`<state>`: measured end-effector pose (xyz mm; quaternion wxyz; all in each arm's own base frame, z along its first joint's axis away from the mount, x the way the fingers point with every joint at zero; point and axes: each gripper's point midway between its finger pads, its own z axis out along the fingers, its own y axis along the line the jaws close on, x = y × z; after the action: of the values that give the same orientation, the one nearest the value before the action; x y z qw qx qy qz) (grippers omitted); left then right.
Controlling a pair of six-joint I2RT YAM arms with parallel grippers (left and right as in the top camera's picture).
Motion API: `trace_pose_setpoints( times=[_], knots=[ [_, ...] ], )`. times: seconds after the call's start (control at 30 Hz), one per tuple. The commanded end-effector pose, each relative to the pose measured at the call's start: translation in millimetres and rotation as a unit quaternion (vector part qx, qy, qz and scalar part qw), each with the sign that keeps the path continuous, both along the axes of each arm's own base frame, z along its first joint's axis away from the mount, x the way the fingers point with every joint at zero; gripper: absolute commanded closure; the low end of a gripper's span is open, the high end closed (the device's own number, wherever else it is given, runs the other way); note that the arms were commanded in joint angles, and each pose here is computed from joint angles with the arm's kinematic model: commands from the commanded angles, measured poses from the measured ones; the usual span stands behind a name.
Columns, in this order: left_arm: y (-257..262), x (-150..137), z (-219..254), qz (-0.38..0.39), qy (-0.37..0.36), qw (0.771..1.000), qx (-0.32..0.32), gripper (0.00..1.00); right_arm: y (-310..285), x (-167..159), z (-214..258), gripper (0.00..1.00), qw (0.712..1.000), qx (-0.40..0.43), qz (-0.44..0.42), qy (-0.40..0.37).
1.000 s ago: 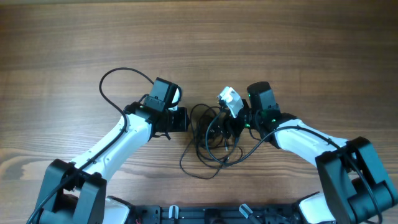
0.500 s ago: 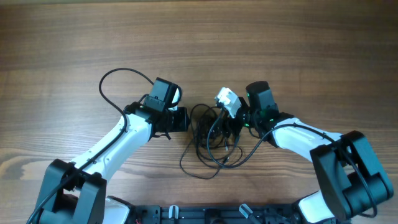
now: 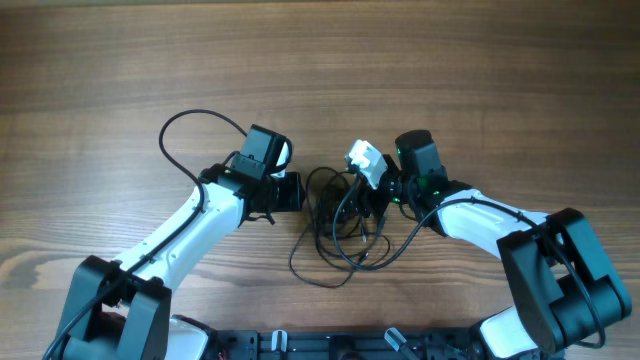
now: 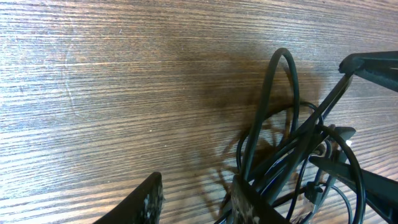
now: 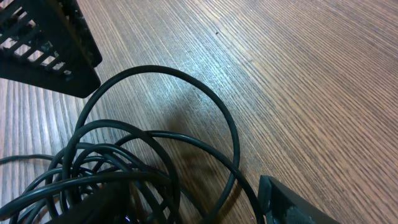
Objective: Untangle cables
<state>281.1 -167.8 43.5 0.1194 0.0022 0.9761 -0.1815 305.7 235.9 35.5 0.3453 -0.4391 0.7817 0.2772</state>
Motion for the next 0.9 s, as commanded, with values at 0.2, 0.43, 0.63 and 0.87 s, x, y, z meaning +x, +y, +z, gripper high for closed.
trace_pose_setpoints(
  times=[0.2, 0.43, 0.63, 0.87],
  knots=[
    [1, -1, 1, 0.007, 0.001, 1.0, -0.003, 0.63, 2, 0, -4, 0.31, 1.0, 0.004, 0.0, 0.01],
    [1, -1, 1, 0.007, 0.001, 1.0, -0.003, 0.63, 2, 0, -4, 0.35, 1.0, 0.004, -0.001, 0.01],
    [1, -1, 1, 0.006, 0.001, 1.0, -0.005, 0.64, 8, -5, -4, 0.64, 1.0, 0.004, 0.009, 0.01],
    [-1, -2, 1, 0.005, 0.003, 1.0, -0.008, 0.64, 12, -9, -4, 0.6, 1.0, 0.004, 0.013, 0.013]
  ],
)
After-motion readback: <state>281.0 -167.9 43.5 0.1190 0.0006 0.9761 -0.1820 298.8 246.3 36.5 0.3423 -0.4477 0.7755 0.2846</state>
